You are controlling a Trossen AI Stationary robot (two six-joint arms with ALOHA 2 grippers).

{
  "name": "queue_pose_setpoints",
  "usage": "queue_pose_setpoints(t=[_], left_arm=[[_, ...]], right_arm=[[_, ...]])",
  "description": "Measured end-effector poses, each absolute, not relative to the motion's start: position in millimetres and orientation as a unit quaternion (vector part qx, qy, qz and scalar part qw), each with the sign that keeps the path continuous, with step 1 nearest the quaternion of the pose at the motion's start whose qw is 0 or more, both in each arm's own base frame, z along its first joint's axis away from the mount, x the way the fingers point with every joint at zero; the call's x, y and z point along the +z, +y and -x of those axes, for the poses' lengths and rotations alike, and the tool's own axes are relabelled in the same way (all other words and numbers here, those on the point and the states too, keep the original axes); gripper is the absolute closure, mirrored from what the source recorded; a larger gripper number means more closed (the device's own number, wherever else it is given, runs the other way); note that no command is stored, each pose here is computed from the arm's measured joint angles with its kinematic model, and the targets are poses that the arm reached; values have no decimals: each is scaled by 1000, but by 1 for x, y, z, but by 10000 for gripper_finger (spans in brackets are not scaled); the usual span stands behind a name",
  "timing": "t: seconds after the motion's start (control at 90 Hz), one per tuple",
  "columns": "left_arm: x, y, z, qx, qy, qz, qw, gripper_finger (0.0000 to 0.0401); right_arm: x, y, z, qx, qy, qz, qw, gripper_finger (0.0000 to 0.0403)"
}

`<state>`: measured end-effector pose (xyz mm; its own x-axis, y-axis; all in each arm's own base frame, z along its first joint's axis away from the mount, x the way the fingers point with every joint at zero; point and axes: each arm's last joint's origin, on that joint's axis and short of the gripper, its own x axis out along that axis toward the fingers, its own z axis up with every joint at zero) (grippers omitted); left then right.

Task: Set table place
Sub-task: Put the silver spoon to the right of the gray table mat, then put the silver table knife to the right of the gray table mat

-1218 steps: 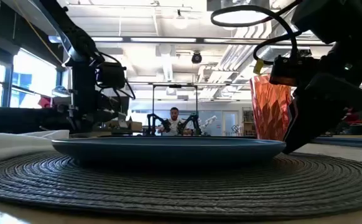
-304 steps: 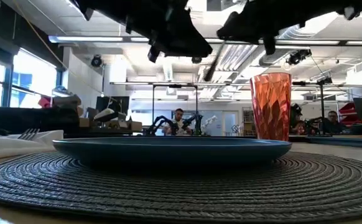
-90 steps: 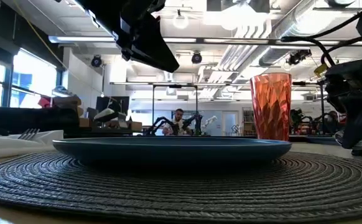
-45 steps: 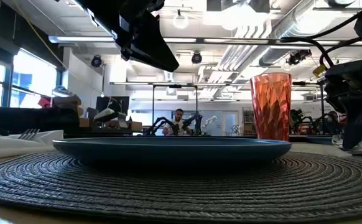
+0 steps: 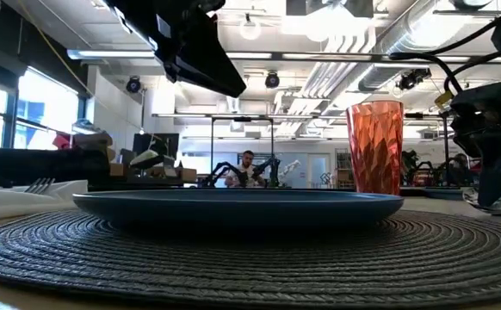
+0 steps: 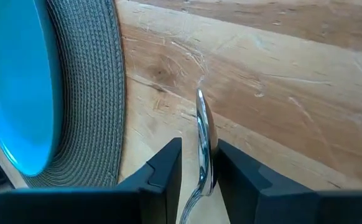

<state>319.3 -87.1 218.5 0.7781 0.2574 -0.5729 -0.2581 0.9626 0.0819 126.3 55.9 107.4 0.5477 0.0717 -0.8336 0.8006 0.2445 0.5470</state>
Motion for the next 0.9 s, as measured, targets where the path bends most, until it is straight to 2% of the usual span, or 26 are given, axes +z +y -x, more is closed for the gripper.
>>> queue_pose_setpoints(t=[0.5, 0.711, 0.9], left_arm=[[219, -89, -319, 132, 304, -8, 943, 307], [218, -89, -319, 132, 305, -6, 943, 307], [218, -89, -319, 131, 305, -8, 943, 307]], right_arm=[[132, 56, -125, -333, 459, -481, 669, 320], [136, 57, -129, -315, 447, -480, 686, 320], [163, 63, -140, -277, 458, -459, 709, 320]])
